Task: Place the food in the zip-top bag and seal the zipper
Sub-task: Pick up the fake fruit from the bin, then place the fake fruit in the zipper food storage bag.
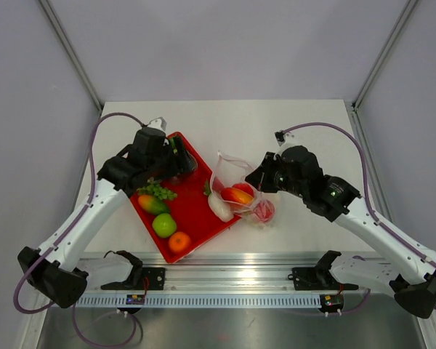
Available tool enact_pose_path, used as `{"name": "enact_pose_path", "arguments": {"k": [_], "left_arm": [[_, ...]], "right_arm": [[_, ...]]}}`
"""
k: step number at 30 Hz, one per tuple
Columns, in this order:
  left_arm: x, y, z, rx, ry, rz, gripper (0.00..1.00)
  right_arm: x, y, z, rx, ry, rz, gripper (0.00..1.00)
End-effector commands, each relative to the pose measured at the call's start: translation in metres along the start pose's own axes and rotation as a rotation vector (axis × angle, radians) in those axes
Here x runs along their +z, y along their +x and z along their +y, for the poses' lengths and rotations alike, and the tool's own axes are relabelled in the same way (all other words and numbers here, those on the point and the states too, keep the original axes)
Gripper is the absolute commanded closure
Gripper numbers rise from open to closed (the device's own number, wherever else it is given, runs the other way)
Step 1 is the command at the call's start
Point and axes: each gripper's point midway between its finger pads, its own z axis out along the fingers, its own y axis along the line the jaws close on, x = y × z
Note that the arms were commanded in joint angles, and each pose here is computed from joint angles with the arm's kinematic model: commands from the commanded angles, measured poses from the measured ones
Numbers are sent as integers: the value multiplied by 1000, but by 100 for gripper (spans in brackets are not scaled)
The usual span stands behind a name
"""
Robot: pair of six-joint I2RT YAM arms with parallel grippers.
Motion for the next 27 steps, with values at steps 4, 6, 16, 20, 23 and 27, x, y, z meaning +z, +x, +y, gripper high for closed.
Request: {"name": "enact_pose_path", "arguments": {"k": [4,6,16,20,23,27], "left_arm": [[-64,-31,-65,80,292,-43,44],[-77,-28,-88,126,387,-20,45],[-101,10,-150,263,601,76,45],[-92,25,-149,287,591,126,44],[-81,28,-148,286,572,138,44],[-68,33,-150,278,559,164,17]], "right_arm": [[-1,-13,23,2,-77,-38,99],[-1,-13,23,2,-78,-39,99],[-1,-13,21,8,-68,-41,99],[-2,-14,22,9,-72,-44,99],[-2,-13,22,12,-73,-43,99],[-2,-13,24,11,-76,-40,99]]}}
